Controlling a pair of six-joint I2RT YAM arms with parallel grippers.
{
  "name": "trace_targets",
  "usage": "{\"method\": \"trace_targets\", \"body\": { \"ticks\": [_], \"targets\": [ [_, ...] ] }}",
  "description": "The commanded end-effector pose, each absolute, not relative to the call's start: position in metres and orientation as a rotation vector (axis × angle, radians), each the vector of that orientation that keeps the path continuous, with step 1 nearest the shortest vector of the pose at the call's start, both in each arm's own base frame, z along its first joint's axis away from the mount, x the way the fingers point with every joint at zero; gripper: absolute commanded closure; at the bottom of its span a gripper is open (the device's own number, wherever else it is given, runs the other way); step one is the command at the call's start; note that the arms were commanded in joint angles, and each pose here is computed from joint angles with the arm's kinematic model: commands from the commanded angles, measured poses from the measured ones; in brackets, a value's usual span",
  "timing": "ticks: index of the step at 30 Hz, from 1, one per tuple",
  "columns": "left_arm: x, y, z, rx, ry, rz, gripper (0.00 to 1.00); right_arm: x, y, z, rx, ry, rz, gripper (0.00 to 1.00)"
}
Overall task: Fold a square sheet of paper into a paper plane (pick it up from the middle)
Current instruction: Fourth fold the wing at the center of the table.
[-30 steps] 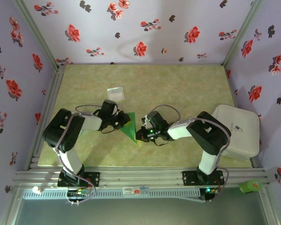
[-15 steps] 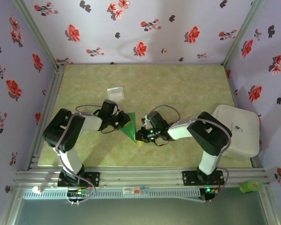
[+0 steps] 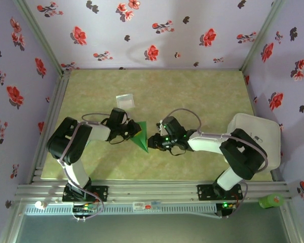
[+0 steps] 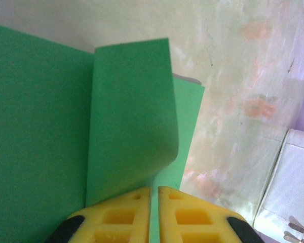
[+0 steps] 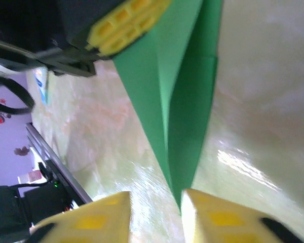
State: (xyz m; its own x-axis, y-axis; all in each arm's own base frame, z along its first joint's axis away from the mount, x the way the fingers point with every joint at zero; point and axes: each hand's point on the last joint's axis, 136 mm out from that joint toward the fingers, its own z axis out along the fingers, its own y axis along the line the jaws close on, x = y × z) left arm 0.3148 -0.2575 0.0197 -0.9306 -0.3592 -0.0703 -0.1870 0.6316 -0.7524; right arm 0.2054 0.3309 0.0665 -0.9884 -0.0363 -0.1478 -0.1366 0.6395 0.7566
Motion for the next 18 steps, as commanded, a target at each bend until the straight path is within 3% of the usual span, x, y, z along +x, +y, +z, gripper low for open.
{"method": "trace_targets", "body": {
  "ticks": [1,5,18],
  "targets": [
    [0.299,-0.245,-0.01,-0.484,2.744,-1.062,0.87,0.216,0.347,0.076,-0.154,2.709,1.339,0.85],
    [0.298,-0.246,-0.009,-0.48,2.745,-1.061,0.87,0.22,0.365,0.075,-0.168,2.711,1.381,0.92],
    [0.297,-0.247,-0.01,-0.474,2.747,-1.062,0.87,0.223,0.367,0.029,-0.114,2.855,1.245,0.95]
  ]
}}
